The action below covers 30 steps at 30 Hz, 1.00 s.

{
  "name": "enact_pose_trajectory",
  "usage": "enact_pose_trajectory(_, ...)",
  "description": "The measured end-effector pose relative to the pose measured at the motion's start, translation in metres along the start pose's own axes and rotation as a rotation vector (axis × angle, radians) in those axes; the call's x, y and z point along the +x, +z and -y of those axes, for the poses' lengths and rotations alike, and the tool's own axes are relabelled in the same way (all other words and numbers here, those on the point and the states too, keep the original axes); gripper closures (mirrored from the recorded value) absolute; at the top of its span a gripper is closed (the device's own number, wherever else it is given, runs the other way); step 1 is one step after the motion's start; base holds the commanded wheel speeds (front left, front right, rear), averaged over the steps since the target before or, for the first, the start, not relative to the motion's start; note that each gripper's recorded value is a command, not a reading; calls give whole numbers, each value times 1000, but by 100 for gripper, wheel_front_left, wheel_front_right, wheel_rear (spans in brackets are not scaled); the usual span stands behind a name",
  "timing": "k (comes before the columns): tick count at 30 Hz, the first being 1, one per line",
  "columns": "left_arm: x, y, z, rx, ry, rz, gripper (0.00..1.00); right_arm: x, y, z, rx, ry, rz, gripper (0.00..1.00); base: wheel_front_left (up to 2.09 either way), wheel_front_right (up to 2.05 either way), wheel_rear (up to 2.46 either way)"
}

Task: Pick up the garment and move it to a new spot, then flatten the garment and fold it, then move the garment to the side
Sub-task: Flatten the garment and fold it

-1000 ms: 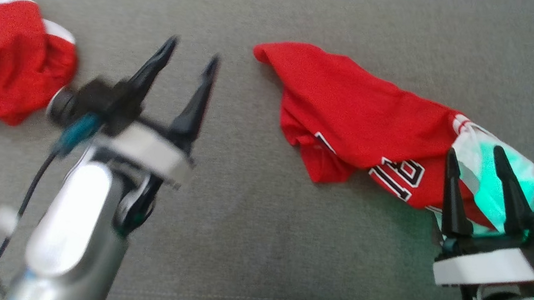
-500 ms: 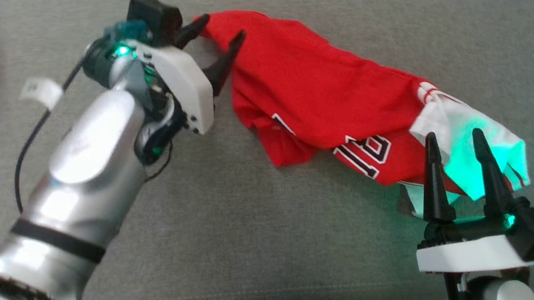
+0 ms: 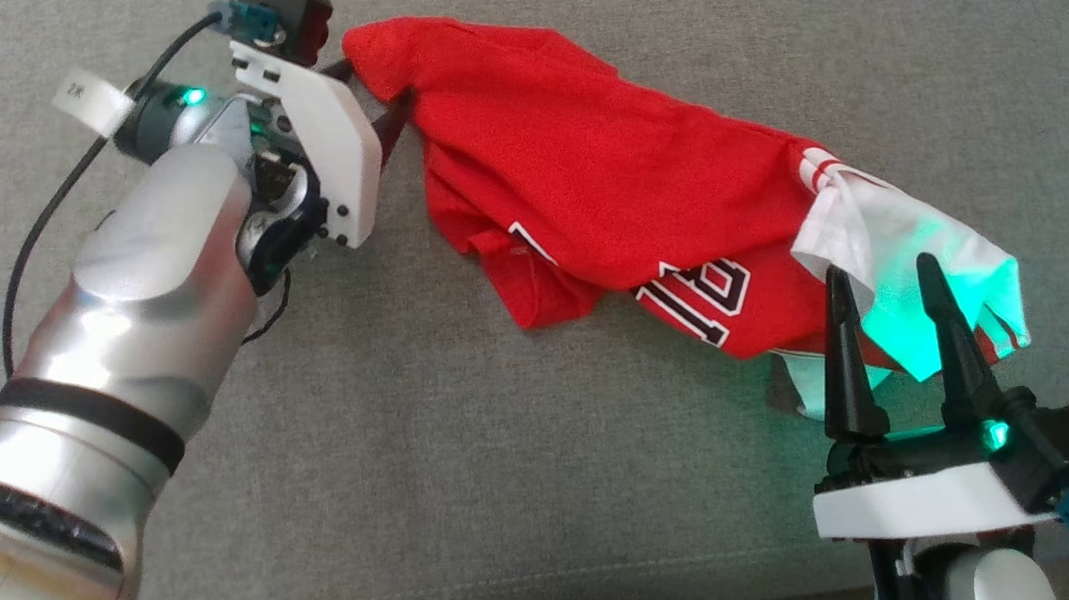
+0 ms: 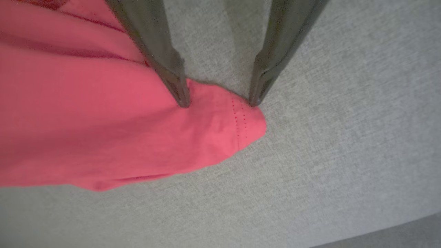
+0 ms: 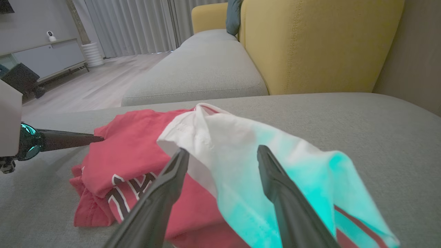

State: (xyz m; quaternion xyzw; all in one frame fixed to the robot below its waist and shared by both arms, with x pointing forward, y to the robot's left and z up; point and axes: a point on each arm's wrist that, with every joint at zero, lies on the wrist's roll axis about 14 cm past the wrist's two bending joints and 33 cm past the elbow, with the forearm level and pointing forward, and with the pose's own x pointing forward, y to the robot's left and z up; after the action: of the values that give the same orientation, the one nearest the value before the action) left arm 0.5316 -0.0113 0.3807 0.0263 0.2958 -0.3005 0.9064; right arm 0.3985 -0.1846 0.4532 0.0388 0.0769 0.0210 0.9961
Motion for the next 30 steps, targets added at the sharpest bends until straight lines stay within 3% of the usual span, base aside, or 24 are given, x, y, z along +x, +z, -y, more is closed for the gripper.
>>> enact_pose_trajectory(2,1,-3,-1,0,3,-4,57,0,1,1,-1,-3,5,0,0,0,0)
enact_pose_trajectory(3,1,-3,-1,0,4,-4,100,0,1,1,3,-4,5,0,0,0,0)
enact_pose_trajectory(11,-1,12,-5,25,15,68,100,0,3,2,11,-6,12,0,0,0,0)
enact_pose_trajectory(19,-26,45,-2,23,29,270,100,-1,16,0,11,2,49,0,0,0,0)
enact_pose_trajectory(30,-96,-23,17,-59,74,311,100,-8,26,-10,16,29,59,0,0,0,0)
